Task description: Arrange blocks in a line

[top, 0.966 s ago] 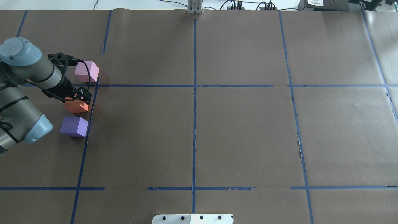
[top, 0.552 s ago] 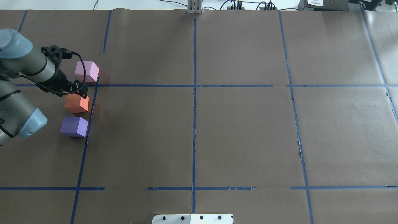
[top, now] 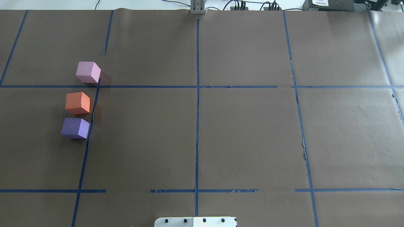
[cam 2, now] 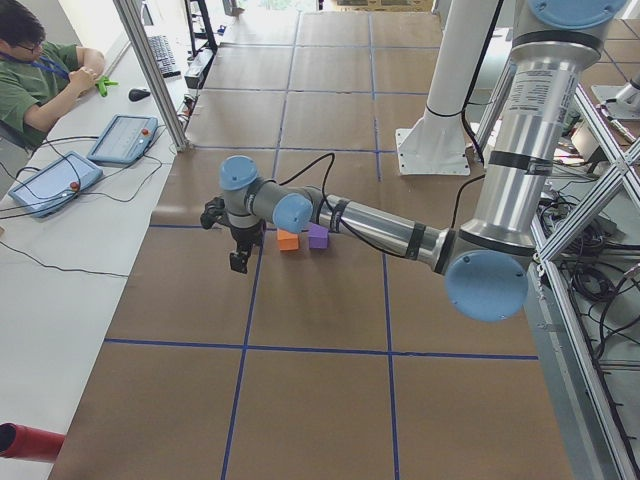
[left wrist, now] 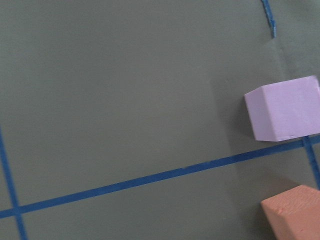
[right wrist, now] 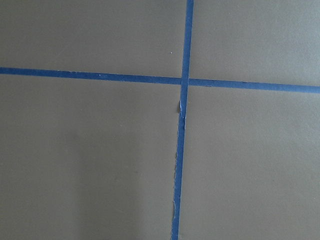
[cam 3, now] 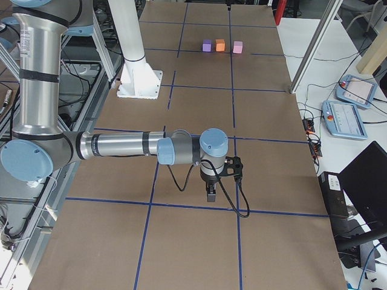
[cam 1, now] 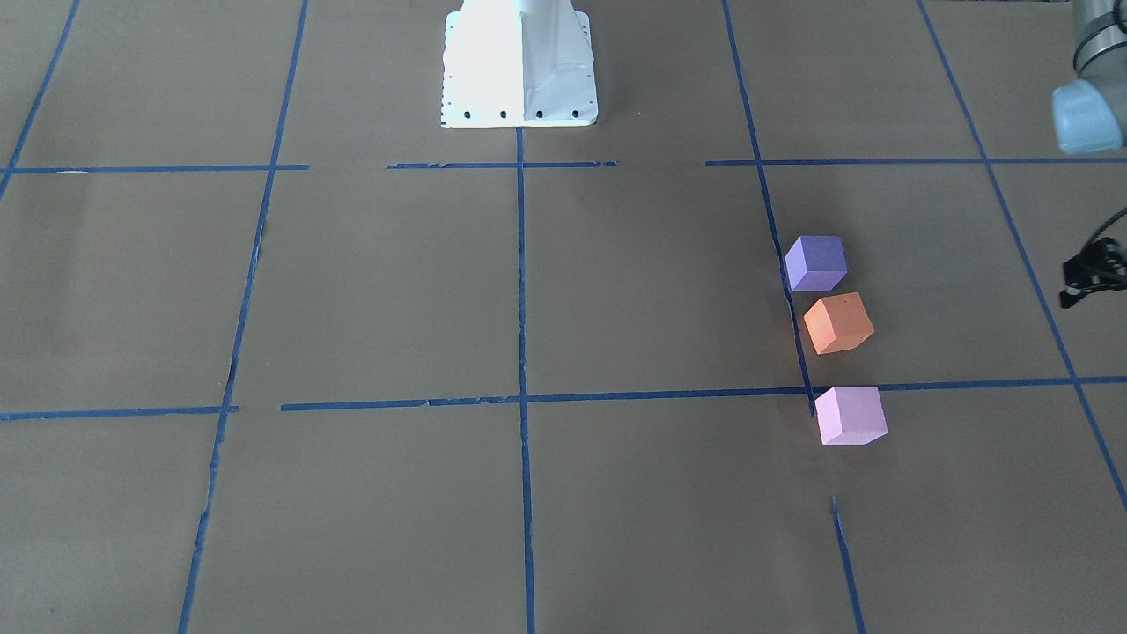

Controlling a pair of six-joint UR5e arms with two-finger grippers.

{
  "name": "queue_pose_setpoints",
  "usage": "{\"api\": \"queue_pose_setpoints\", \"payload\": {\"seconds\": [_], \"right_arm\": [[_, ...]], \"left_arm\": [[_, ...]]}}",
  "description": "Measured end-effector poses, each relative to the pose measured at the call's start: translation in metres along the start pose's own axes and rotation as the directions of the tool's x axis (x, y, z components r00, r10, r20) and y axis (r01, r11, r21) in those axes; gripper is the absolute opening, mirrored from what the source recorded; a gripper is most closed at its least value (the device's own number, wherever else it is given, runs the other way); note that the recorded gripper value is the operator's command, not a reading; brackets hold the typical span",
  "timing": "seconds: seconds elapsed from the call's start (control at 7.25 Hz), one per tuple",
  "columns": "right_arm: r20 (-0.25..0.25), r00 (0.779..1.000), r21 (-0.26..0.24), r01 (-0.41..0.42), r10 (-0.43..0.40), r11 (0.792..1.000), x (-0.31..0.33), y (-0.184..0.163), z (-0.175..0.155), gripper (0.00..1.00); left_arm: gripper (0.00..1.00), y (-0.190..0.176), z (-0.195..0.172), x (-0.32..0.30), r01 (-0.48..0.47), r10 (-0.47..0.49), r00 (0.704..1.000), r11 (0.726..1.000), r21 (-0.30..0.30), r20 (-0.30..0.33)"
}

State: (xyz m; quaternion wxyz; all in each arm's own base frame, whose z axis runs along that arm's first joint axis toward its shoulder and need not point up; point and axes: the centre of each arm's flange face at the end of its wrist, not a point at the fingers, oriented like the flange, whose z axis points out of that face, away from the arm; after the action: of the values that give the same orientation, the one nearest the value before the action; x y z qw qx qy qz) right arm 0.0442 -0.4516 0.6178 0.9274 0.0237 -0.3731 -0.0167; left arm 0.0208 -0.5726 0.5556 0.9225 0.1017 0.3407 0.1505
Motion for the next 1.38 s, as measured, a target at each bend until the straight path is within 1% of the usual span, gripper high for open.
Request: {"api": "queue_pose_setpoints", "payload": {"seconds": [0.14, 0.28, 0.41, 0.55, 0.69, 0.83, 1.38], "right_arm": [[0.000, 1.000, 0.000, 0.000, 0.000, 1.000, 0.000, 0.000, 0.000, 1.00], [0.000, 1.000, 0.000, 0.000, 0.000, 1.000, 0.000, 0.000, 0.000, 1.00], [0.000, 1.000, 0.000, 0.000, 0.000, 1.000, 0.000, 0.000, 0.000, 1.00], [0.000, 1.000, 0.000, 0.000, 0.000, 1.000, 0.000, 0.000, 0.000, 1.00], [0.000, 1.000, 0.000, 0.000, 0.000, 1.000, 0.000, 0.000, 0.000, 1.00], [0.000, 1.000, 0.000, 0.000, 0.000, 1.000, 0.000, 0.000, 0.000, 1.00], [0.000, 1.000, 0.000, 0.000, 0.000, 1.000, 0.000, 0.000, 0.000, 1.00]], "left_arm": [[1.00, 0.034, -0.009, -0.055, -0.006, 0.006, 1.000, 1.000, -0.014, 0.015], [1.00, 0.064, -0.011, -0.093, 0.026, -0.025, 1.000, 0.999, -0.025, 0.016], [1.00, 0.084, -0.009, -0.112, 0.066, -0.066, 0.998, 0.997, -0.026, -0.007], [1.00, 0.096, -0.003, -0.118, 0.117, -0.118, 0.992, 0.993, -0.026, -0.050], [1.00, 0.102, 0.000, -0.119, 0.157, -0.158, 0.984, 0.987, -0.027, -0.076], [1.00, 0.104, 0.001, -0.118, 0.171, -0.173, 0.981, 0.985, -0.027, -0.086], [1.00, 0.111, 0.004, -0.118, 0.175, -0.177, 0.980, 0.984, -0.029, -0.087]]}}
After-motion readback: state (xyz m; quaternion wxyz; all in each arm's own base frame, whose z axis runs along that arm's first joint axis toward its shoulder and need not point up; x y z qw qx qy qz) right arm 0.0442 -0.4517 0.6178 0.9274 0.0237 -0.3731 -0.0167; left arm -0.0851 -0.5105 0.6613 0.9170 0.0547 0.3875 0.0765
